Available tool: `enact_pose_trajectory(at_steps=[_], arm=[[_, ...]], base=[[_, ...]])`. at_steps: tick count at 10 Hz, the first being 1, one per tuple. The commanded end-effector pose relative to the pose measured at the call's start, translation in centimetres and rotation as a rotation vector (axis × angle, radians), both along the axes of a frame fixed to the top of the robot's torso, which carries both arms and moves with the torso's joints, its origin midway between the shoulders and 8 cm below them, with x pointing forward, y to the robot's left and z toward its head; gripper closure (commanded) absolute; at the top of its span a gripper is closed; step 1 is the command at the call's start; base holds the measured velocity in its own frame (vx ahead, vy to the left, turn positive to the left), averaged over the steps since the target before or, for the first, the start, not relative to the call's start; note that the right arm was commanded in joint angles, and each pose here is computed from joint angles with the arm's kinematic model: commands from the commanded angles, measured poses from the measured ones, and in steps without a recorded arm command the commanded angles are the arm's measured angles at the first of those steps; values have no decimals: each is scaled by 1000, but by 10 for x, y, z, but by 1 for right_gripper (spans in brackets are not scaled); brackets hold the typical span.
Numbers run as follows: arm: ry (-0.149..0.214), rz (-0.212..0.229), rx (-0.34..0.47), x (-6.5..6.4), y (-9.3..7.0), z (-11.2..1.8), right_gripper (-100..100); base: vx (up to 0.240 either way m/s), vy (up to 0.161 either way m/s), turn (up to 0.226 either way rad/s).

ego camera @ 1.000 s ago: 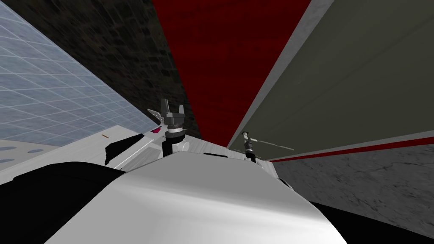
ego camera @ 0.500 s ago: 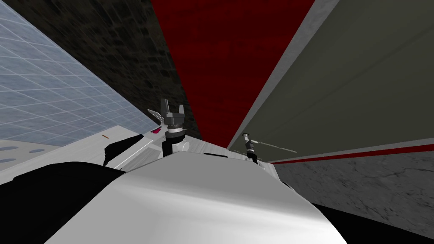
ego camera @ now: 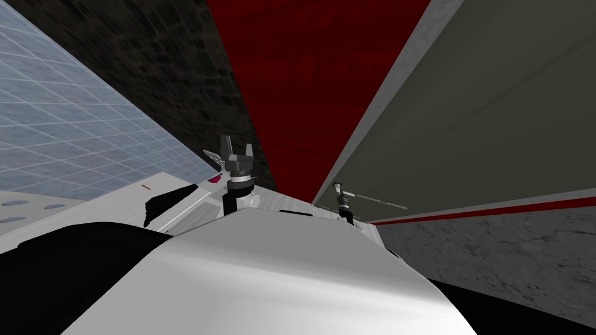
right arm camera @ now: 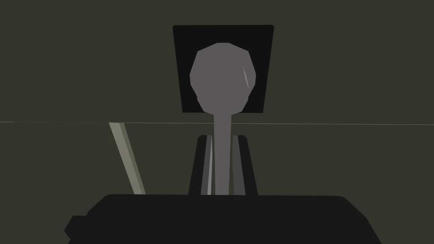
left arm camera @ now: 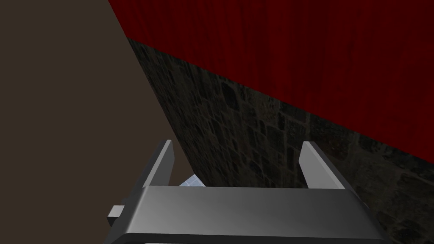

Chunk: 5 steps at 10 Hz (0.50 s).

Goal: Pull the door open

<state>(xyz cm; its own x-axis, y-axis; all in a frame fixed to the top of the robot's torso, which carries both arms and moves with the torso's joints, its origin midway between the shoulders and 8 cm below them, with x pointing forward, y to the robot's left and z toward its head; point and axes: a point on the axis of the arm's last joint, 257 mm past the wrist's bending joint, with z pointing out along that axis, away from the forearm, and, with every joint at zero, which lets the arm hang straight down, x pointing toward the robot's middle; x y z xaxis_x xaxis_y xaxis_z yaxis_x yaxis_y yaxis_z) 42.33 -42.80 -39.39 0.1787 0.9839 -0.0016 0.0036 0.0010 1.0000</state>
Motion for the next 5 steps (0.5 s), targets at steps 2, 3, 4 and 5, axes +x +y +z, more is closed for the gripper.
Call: enact_pose_trajectory(at_steps=[2, 3, 4, 5], arm=[[-3, 27, -2, -6, 0, 1, 100], [-4, 33, -2, -7, 0, 1, 100], [-4, 47, -2, -10, 1, 1, 100], [-5, 61, -2, -14, 1, 1, 100]], base=[[-127, -33, 119], [-167, -67, 110], [-193, -55, 108], [-212, -41, 134]])
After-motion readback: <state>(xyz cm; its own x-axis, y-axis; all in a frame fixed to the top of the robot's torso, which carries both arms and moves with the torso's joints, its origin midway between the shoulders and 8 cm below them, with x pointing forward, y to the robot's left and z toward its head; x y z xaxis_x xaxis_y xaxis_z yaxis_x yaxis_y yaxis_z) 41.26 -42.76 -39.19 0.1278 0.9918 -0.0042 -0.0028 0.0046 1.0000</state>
